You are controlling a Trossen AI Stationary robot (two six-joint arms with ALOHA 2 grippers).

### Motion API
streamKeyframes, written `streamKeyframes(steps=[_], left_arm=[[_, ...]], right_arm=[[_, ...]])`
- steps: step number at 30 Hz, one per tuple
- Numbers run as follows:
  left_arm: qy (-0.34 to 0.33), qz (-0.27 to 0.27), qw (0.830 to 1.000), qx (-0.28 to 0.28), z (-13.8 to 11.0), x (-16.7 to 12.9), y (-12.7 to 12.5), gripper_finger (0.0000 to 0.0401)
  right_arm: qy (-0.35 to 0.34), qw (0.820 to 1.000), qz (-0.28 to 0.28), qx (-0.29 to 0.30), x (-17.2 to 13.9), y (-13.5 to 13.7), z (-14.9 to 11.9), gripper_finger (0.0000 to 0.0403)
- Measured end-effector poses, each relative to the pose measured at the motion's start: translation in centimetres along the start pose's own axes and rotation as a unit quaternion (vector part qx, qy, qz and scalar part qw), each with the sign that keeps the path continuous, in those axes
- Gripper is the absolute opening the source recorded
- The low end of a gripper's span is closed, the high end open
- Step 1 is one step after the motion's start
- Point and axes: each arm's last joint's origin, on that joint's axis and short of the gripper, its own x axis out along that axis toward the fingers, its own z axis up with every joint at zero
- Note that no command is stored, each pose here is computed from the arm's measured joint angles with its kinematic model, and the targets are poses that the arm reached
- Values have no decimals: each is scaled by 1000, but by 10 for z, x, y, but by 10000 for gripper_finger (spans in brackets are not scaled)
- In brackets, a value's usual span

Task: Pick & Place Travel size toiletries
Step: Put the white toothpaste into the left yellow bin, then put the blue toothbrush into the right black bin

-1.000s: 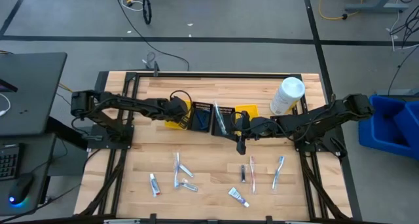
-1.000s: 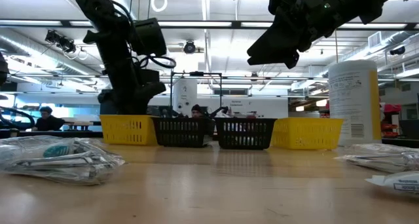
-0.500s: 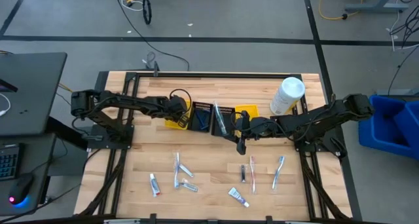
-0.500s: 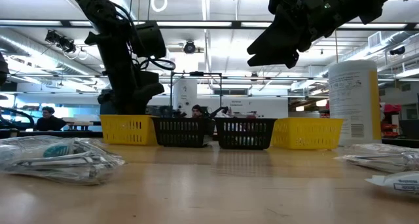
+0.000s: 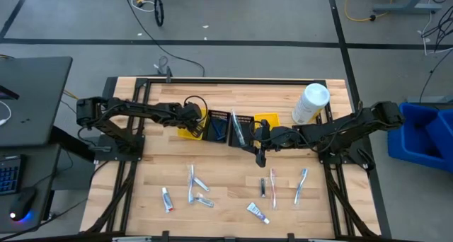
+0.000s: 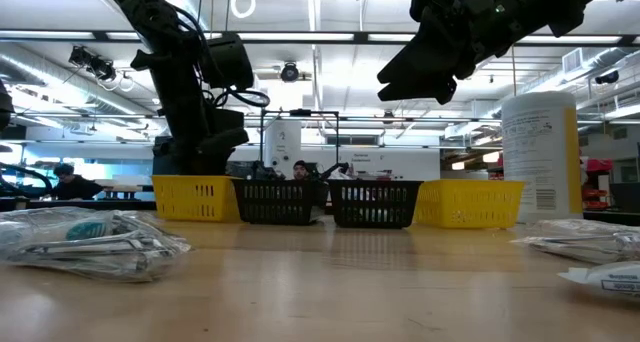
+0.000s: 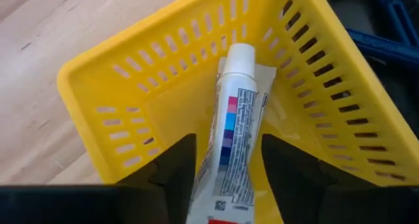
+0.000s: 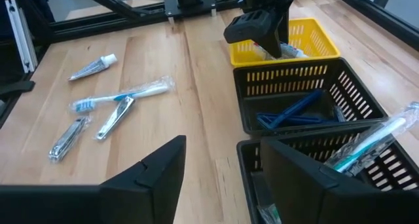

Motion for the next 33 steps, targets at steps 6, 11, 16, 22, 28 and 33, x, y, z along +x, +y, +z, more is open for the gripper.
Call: streamKeyframes(steps=[6,11,16,22,28,33], left_arm=[[11,-45,998,-41,-2,-16,-2,200],[-26,-82,996,-28,-10,-46,-15,197],[-64,-127,989,46,-28,-76,-35,190],[-65,-179,972,138,-59,-94,-62,188],[-78,-234,941,233,-86,-111,-82,188],[-115,-307,896,299,-100,-127,-99,188]], right_arm=[[1,1000,0,16,0,0,0,196],[2,1000,0,18,0,0,0,192],[1,1000,0,17,0,0,0,188],[-1,1000,0,17,0,0,0,186],[-1,1000,0,17,0,0,0,194],[-1,1000,0,17,0,0,0,196]])
